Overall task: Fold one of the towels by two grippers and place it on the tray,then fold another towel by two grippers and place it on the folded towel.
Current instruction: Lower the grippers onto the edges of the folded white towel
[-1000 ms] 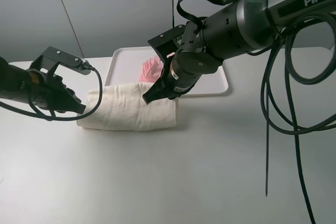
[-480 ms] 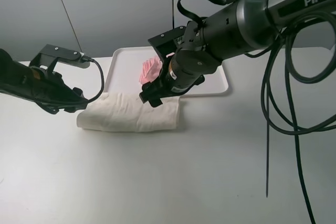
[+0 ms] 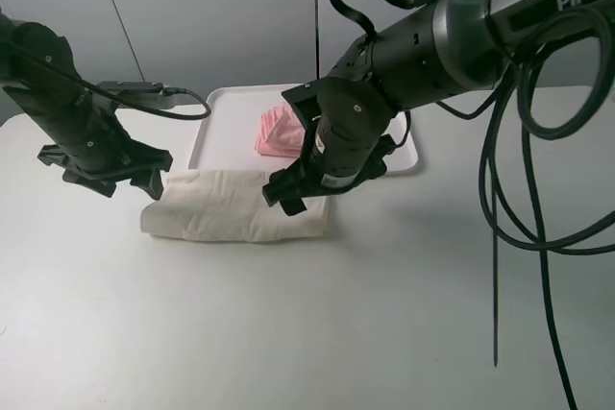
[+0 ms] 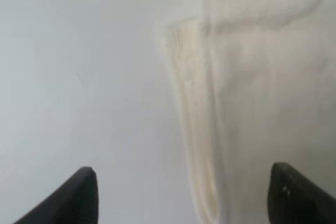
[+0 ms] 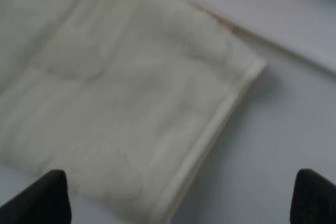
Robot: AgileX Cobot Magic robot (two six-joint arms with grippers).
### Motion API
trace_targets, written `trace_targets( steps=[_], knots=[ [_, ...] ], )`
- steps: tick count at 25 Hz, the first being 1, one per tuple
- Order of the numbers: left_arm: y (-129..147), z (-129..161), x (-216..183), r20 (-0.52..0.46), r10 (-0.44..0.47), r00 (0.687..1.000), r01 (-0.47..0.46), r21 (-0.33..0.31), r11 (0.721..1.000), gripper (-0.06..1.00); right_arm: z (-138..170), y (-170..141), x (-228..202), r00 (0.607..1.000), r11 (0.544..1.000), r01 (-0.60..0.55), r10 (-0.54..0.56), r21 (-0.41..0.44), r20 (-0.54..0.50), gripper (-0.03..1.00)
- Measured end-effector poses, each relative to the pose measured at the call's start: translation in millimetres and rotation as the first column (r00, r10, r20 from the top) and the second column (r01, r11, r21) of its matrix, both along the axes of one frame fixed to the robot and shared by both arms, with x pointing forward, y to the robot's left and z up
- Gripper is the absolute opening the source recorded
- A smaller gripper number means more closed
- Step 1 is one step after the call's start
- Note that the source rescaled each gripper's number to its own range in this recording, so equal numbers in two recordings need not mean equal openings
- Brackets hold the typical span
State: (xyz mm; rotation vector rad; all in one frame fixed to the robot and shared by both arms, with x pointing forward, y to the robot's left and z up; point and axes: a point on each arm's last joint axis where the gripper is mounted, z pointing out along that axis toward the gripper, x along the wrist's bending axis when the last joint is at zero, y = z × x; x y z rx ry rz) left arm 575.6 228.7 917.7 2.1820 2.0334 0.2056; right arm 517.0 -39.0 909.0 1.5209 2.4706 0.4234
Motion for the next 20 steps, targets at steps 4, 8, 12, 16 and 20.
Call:
trace_targets(
  steps=[4,8,12,16,20],
  knots=[
    [-1.0,-8.6,3.2,-0.056,0.041,0.998,-0.041,0.003,0.999,0.85,-1.9,2.5,-8.0,0.995,0.999,-0.020,0.023,0.029,-0.096,0.90],
    [-1.0,-17.0,2.9,-0.089,0.052,0.995,-0.051,0.010,0.999,0.85,-1.8,6.3,-11.7,0.990,0.997,-0.033,0.042,0.069,-0.135,0.90],
    [-1.1,-25.2,1.6,-0.126,0.059,0.990,-0.058,0.016,0.998,0.85,-0.4,7.6,-11.3,0.989,0.996,-0.042,0.052,0.075,-0.137,0.90],
    [0.3,-29.1,-4.8,-0.204,0.052,0.978,-0.045,0.038,0.998,0.85,2.8,9.2,-9.8,0.989,0.996,-0.054,0.064,0.073,-0.135,0.90],
    [3.1,-29.5,-7.6,-0.235,0.033,0.971,-0.017,0.069,0.997,0.85,2.2,8.8,-10.0,0.988,0.996,-0.058,0.066,0.067,-0.138,0.90]
  ],
)
